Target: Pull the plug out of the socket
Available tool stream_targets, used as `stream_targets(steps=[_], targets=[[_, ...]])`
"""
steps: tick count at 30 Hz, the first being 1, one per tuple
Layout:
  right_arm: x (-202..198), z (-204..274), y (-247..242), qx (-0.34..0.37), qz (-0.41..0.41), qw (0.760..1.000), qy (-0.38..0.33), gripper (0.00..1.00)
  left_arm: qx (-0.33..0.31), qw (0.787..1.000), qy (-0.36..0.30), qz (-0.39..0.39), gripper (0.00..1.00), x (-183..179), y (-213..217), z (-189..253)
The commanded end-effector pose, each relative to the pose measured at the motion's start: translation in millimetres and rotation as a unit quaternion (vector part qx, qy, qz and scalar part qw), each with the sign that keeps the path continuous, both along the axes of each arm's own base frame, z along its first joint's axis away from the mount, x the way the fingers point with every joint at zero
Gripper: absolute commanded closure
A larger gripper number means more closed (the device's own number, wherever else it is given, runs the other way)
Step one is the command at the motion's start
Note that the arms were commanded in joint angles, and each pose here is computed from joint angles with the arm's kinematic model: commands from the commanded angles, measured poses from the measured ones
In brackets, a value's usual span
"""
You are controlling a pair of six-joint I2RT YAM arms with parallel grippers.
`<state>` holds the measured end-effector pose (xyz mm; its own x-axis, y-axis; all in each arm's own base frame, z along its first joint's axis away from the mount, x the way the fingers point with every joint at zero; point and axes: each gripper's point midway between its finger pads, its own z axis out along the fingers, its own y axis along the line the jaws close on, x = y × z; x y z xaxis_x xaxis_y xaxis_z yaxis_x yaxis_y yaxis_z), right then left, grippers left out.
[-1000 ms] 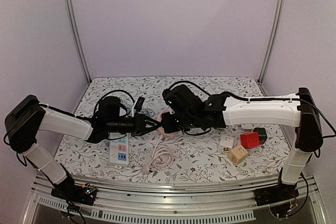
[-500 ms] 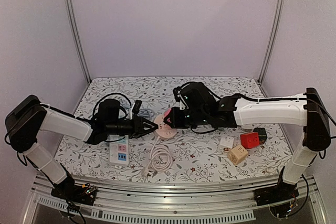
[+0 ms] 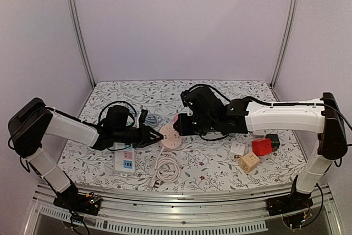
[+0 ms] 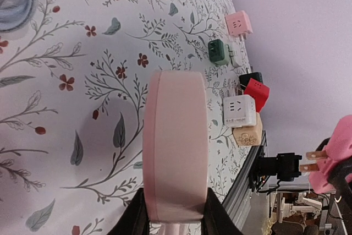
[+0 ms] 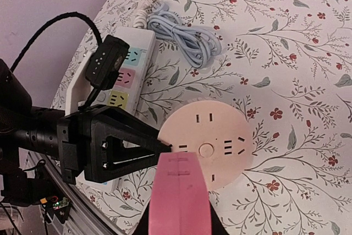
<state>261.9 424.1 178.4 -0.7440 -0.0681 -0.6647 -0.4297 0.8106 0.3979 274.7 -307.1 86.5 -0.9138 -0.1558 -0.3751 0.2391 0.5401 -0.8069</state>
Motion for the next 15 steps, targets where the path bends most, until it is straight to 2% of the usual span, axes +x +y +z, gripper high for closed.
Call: stream_targets(steps=[1,6,12,15], targets=[[23.9,-21.7,-45.5,-0.023,-0.066,0.997,0.036,1.0,0.022,1.0,-0.009,-0.004,1.0,14.6,5.6,-11.3],[38.5,-59.4,-83.6,-0.034,-0.105,0.989,0.094,1.0,0.029,0.999,-0.015,-0.017,1.0,22.7,3.0,-17.4],[46.7,-103.2,-114.8,-0.056,-0.131,0.979,0.145,0.99,0.077,0.996,-0.025,-0.021,1.0,30.1,7.5,-29.5],[47.5,-118.9,-123.7,-0.063,-0.135,0.976,0.159,0.96,0.108,0.994,-0.027,-0.015,0.9,33.8,13.8,-35.1]])
